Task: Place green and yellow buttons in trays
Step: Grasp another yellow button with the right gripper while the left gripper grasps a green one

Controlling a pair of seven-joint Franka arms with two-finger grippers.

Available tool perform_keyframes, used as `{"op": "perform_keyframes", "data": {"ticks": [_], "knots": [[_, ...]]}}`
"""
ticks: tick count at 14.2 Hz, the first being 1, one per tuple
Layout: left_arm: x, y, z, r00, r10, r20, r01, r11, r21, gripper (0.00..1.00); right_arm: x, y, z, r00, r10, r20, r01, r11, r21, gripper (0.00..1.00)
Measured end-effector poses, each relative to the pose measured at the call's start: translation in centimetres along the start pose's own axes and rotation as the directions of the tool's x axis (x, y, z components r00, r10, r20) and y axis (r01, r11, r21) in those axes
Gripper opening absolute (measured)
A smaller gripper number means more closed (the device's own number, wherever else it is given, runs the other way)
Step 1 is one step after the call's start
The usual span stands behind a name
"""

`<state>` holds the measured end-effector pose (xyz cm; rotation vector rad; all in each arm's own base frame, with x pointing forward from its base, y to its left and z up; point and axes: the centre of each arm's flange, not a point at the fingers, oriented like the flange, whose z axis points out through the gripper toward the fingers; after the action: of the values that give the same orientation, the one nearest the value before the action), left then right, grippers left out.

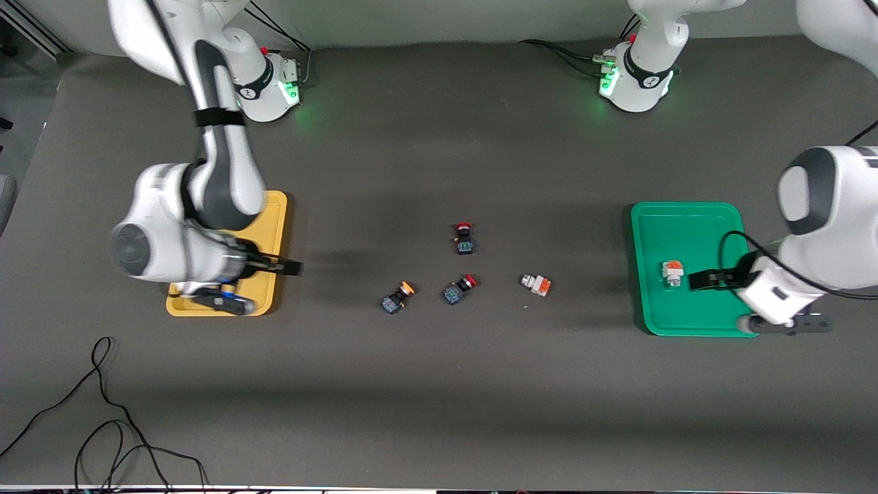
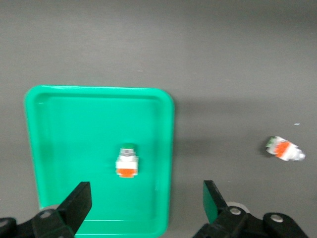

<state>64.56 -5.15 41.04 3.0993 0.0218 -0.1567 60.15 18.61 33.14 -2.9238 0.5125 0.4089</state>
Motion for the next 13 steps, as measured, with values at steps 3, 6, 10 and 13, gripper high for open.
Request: {"op": "perform_keyframes", "data": {"ticks": [3, 6, 10, 13], "knots": [[-1.3, 9.0, 1.1, 0.997, 0.074, 0.015, -0.074, 0.997, 0.008, 1.00, -0.4, -7.5, 3.6, 0.991, 0.126, -0.034, -0.125, 0.992, 0.019, 1.00], [-2.9, 15.8, 3.0, 0.999, -0.016, 0.047, 0.017, 1.000, -0.008, 1.00, 0.6, -10.9, 8.9, 0.971, 0.209, -0.112, -0.206, 0.978, 0.037, 1.00], [-4.3, 20.6, 5.3, 0.964, -0.255, 0.080, 0.256, 0.967, -0.006, 1.00, 0.9, -12.5, 14.3, 0.938, 0.310, -0.156, -0.302, 0.950, 0.072, 1.00], [-4.8, 22.4, 5.5, 0.883, -0.463, 0.074, 0.464, 0.886, -0.005, 1.00, 0.6, -13.3, 15.7, 0.921, 0.364, -0.141, -0.350, 0.930, 0.113, 1.00]]}}
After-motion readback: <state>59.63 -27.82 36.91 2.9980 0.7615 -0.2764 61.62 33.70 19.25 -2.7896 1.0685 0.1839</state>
